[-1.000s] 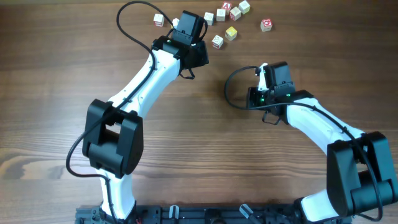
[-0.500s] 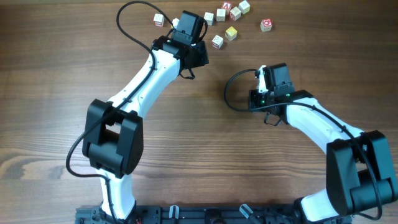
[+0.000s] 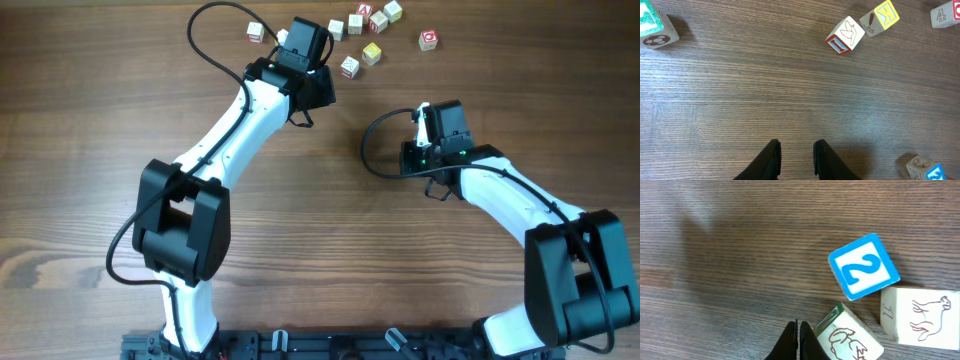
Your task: Form a circle
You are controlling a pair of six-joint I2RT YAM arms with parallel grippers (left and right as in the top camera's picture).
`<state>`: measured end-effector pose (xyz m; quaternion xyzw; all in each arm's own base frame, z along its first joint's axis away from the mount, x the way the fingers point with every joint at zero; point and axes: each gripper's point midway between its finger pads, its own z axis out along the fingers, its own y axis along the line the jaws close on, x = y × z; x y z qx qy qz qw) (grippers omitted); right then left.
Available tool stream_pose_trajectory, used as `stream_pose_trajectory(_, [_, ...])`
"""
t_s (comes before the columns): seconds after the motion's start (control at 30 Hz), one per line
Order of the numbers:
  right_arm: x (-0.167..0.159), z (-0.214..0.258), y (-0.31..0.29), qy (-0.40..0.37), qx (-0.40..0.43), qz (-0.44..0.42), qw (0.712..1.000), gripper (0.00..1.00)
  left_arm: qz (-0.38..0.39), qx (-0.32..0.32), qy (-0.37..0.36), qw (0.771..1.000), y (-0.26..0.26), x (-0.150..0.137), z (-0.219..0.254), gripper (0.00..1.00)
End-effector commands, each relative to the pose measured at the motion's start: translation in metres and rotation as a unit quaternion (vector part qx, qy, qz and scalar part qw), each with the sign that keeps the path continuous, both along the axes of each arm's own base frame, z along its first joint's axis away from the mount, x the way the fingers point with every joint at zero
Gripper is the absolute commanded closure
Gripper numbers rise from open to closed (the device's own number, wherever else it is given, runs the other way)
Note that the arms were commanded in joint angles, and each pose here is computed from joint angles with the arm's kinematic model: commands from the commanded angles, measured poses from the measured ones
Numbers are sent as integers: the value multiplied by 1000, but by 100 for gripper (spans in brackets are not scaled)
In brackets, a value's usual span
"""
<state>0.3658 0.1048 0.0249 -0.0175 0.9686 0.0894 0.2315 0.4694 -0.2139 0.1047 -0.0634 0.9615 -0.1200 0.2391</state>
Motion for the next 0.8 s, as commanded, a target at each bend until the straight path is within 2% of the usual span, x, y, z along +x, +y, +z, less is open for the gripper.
stream_pose_trajectory(0.0, [1,-1,10,-2,8,38,999,96,5,5,10,1000,1,-3,-9,74])
stream_pose_trajectory(0.23, [1,1,17,-5,22,54,998,96,5,5,10,1000,1,-3,-9,74])
stream_pose_trajectory(0.43, [-15,-8,11,32,11,51,998,95,5,5,9,1000,1,-2,-9,73])
stream_pose_trajectory(0.53, [-14,-10,0,32,-17,36,999,95,5,5,10,1000,1,-3,-9,73])
stream_pose_trajectory(0.77, [-11,-9,0,27,-18,35,999,95,5,5,9,1000,1,-2,-9,73])
